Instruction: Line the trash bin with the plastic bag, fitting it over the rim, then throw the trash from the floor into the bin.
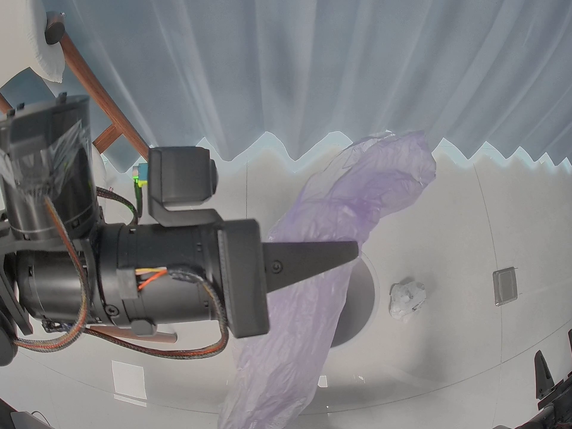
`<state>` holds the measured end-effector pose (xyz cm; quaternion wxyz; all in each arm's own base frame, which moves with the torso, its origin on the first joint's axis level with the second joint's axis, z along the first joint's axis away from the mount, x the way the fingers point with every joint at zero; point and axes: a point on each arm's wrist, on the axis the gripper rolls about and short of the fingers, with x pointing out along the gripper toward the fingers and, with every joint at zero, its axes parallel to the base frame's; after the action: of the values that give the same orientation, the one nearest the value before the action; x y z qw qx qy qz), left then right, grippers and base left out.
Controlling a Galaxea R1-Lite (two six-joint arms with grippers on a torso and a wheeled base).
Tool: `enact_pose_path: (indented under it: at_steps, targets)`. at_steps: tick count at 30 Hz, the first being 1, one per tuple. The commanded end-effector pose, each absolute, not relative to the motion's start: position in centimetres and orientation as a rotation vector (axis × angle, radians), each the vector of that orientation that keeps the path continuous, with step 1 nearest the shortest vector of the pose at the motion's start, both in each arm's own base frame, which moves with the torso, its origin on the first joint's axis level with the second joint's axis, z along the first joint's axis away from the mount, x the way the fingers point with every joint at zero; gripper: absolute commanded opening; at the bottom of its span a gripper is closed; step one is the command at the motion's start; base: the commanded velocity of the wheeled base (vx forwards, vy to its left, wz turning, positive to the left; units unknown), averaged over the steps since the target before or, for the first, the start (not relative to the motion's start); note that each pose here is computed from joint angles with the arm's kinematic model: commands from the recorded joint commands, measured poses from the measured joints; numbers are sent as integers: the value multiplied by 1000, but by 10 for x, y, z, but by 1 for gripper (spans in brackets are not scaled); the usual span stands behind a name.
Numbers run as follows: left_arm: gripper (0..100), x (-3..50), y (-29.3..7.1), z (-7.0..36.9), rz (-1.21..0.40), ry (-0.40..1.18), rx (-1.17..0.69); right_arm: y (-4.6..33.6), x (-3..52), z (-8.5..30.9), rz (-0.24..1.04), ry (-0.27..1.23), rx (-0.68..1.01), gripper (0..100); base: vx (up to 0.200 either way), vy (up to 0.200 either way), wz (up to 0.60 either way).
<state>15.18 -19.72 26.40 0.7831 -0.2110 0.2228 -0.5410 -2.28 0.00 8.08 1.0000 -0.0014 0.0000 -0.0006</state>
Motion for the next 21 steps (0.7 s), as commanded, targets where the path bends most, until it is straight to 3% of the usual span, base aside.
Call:
enact_pose_path:
  at_steps: [1, 21]
  targets:
    - [0, 151, -196, 266, -1171, 475, -457, 0, -23, 76, -2, -2, -3, 100, 0, 0, 0]
    - [0, 142, -186, 269, -1159, 450, -462, 0, -23, 76, -2, -3, -3, 100, 0, 0, 0]
